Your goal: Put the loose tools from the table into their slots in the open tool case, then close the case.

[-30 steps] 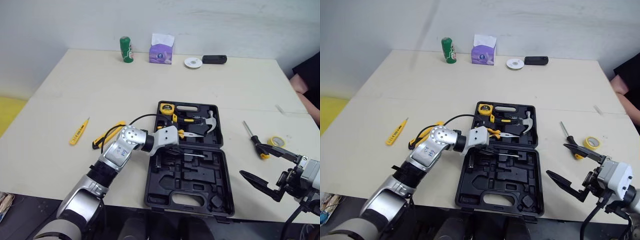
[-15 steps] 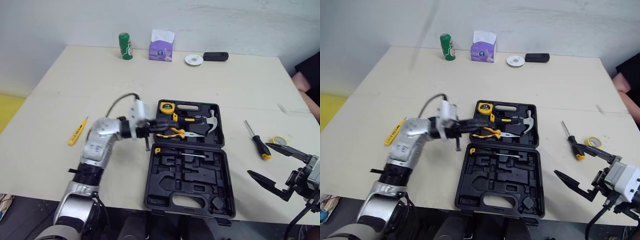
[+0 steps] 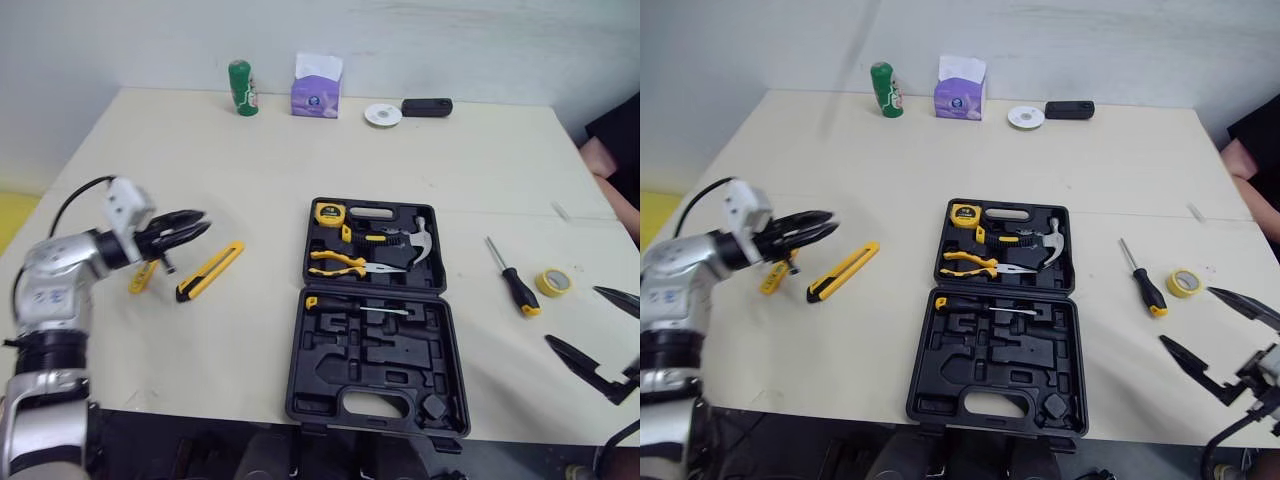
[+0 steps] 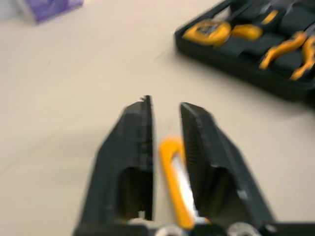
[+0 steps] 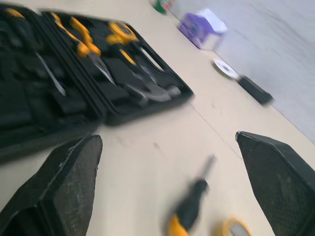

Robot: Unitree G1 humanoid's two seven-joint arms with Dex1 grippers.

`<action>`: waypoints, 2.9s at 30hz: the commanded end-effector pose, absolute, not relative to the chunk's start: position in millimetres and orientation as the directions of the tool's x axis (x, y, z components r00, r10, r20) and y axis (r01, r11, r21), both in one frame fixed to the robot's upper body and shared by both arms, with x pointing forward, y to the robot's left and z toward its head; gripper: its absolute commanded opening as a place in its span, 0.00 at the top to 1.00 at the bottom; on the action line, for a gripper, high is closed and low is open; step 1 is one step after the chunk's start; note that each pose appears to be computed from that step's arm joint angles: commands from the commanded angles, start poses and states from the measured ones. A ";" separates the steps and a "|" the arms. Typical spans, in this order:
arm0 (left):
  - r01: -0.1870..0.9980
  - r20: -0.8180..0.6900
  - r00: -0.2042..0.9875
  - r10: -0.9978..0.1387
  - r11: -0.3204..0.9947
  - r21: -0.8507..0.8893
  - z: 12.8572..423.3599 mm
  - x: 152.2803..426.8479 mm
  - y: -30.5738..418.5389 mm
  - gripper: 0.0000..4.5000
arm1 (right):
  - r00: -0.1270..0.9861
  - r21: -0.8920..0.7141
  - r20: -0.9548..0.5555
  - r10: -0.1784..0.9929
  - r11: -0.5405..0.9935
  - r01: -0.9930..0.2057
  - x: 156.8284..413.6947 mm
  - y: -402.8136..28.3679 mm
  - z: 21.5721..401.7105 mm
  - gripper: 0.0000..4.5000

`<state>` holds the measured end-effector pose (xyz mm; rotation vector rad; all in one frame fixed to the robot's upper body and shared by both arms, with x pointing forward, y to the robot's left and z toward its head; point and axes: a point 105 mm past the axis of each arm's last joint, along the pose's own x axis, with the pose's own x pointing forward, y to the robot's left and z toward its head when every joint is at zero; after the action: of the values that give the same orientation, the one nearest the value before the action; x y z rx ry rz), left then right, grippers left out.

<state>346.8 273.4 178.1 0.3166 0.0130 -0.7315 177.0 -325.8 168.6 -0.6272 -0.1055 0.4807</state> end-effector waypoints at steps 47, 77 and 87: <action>0.368 -0.049 0.920 -0.388 0.818 0.442 176.2 291.0 328.9 0.01 | 0.983 -0.358 -0.181 0.018 0.930 -0.083 165.2 -395.6 122.7 0.00; 0.961 -0.142 -0.016 -0.990 -0.055 0.272 193.5 228.9 86.4 0.01 | 0.904 -0.088 -0.385 0.184 0.968 -0.234 267.1 -288.8 131.2 0.00; 0.957 -0.143 -0.053 -0.988 -0.091 0.275 195.0 223.1 80.1 0.01 | 0.862 -0.097 -0.484 0.152 0.969 -0.226 282.7 -300.8 126.3 0.00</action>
<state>230.6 85.1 186.8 0.3012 -0.0746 -1.6025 281.3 -297.0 122.9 -0.1245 0.4882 0.2092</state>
